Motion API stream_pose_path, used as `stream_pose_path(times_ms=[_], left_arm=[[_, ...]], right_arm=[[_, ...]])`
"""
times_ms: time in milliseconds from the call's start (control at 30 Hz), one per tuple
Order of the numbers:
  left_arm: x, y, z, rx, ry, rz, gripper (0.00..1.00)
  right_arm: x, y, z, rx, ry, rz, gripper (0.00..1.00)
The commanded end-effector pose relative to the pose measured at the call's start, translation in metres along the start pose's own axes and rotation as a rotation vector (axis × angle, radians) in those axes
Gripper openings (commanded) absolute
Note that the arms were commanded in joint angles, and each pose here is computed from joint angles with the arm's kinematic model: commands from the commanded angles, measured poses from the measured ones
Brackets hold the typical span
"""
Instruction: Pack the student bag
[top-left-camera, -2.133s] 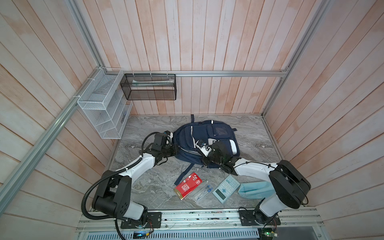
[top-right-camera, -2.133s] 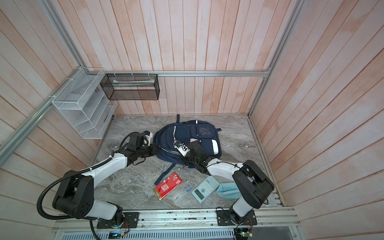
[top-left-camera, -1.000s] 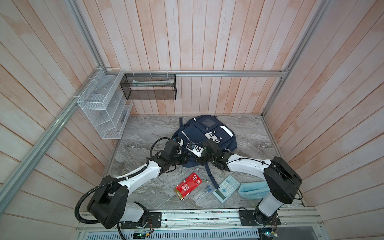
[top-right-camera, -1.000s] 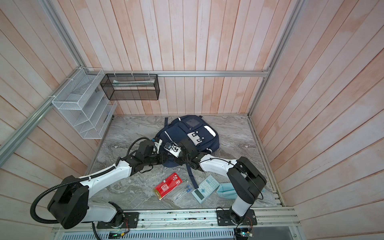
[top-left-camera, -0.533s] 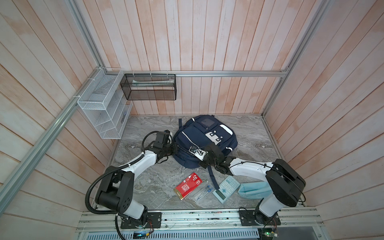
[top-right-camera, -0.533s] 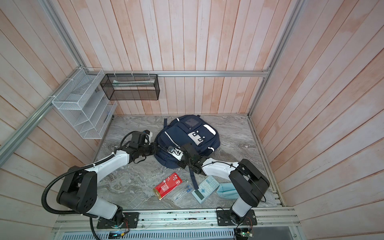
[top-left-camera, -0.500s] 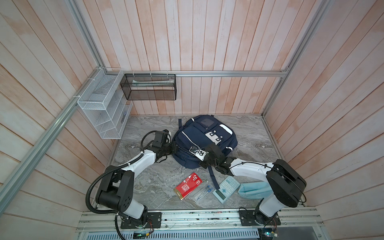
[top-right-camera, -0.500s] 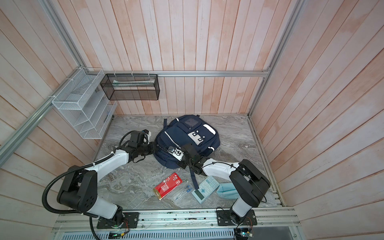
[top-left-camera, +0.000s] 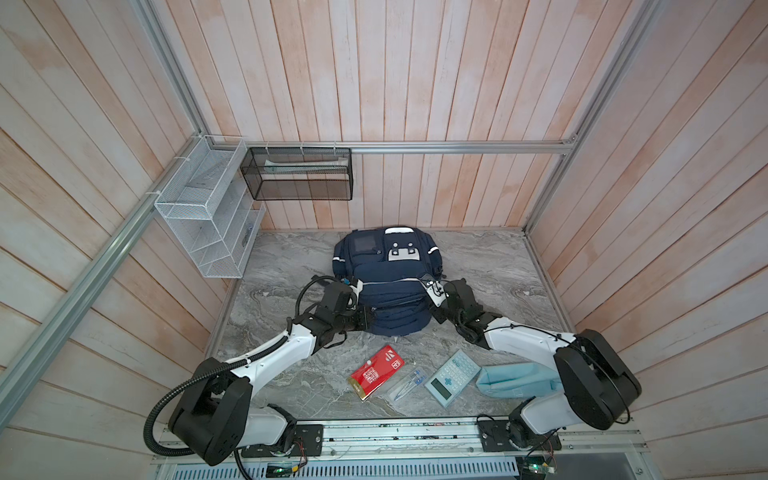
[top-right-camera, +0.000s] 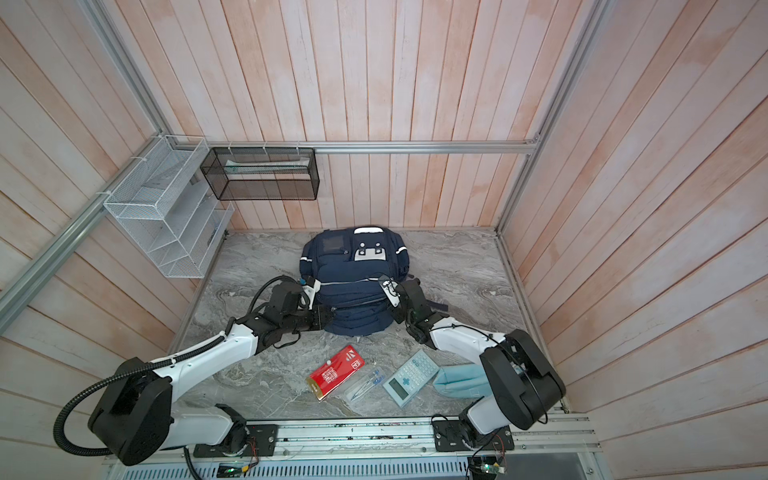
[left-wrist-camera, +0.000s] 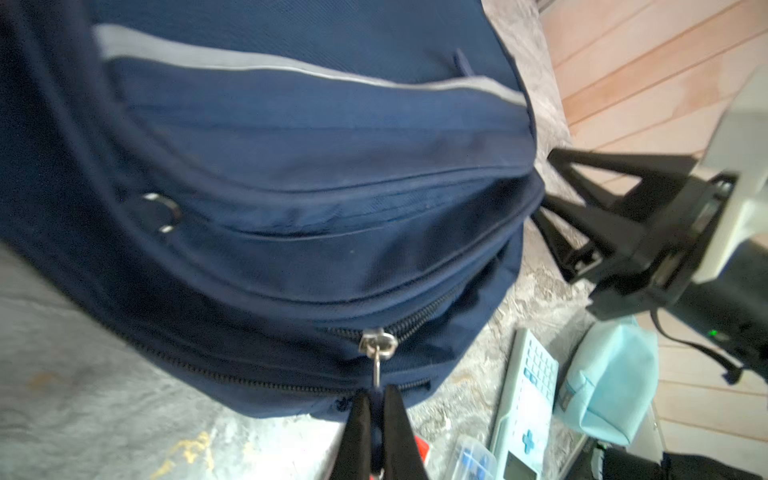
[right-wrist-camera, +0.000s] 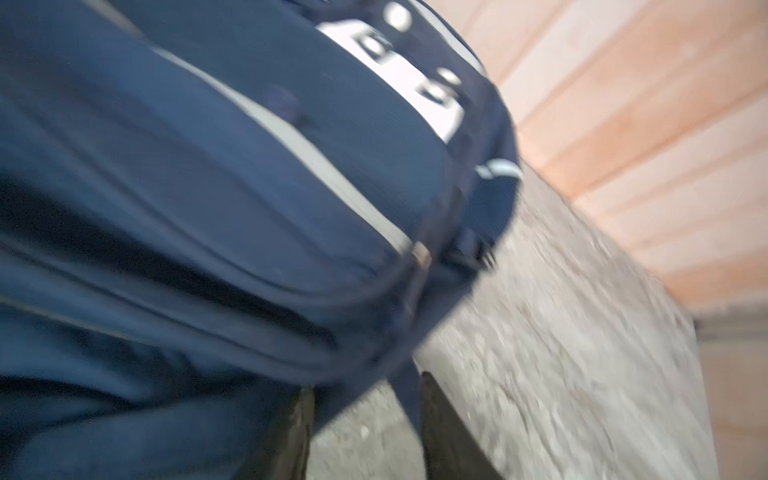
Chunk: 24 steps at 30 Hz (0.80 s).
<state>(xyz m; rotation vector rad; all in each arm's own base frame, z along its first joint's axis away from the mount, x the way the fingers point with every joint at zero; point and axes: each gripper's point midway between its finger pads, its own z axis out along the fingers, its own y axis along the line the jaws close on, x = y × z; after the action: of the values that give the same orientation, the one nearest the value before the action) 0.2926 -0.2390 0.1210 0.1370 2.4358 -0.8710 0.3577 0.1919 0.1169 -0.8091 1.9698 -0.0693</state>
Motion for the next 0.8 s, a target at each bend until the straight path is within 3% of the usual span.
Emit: stream_pose_path(times_ms=[0, 67, 133, 300, 500, 567, 667, 700, 767], left_arm=[[-0.007, -0.021, 0.000, 0.046, -0.046, -0.022, 0.00], [-0.007, -0.030, 0.005, 0.065, -0.033, -0.011, 0.00], [-0.009, -0.031, 0.007, 0.044, -0.036, 0.003, 0.00], [-0.017, -0.040, 0.004, 0.060, -0.051, 0.020, 0.00], [-0.020, -0.042, 0.002, 0.059, -0.055, 0.026, 0.00], [-0.019, -0.040, 0.001, 0.052, -0.050, 0.020, 0.00], [-0.019, -0.033, 0.000, 0.016, -0.058, 0.021, 0.00], [-0.020, -0.028, 0.000, -0.001, -0.063, 0.019, 0.00], [-0.023, -0.015, -0.003, -0.028, -0.067, 0.003, 0.00]], right_arm=[[-0.031, 0.020, -0.034, -0.098, -0.185, 0.020, 0.52], [-0.051, 0.046, -0.052, -0.212, -0.299, -0.017, 0.54], [-0.064, 0.067, -0.059, -0.294, -0.327, -0.055, 0.54], [-0.069, 0.126, -0.037, -0.453, -0.226, -0.223, 0.51], [-0.054, 0.155, -0.005, -0.486, -0.101, -0.308, 0.44], [-0.051, 0.158, 0.000, -0.491, -0.082, -0.311, 0.36], [-0.047, 0.154, 0.006, -0.455, -0.065, -0.317, 0.06], [-0.044, 0.151, 0.005, -0.439, -0.058, -0.323, 0.01], [-0.039, 0.144, 0.003, -0.412, -0.045, -0.327, 0.00]])
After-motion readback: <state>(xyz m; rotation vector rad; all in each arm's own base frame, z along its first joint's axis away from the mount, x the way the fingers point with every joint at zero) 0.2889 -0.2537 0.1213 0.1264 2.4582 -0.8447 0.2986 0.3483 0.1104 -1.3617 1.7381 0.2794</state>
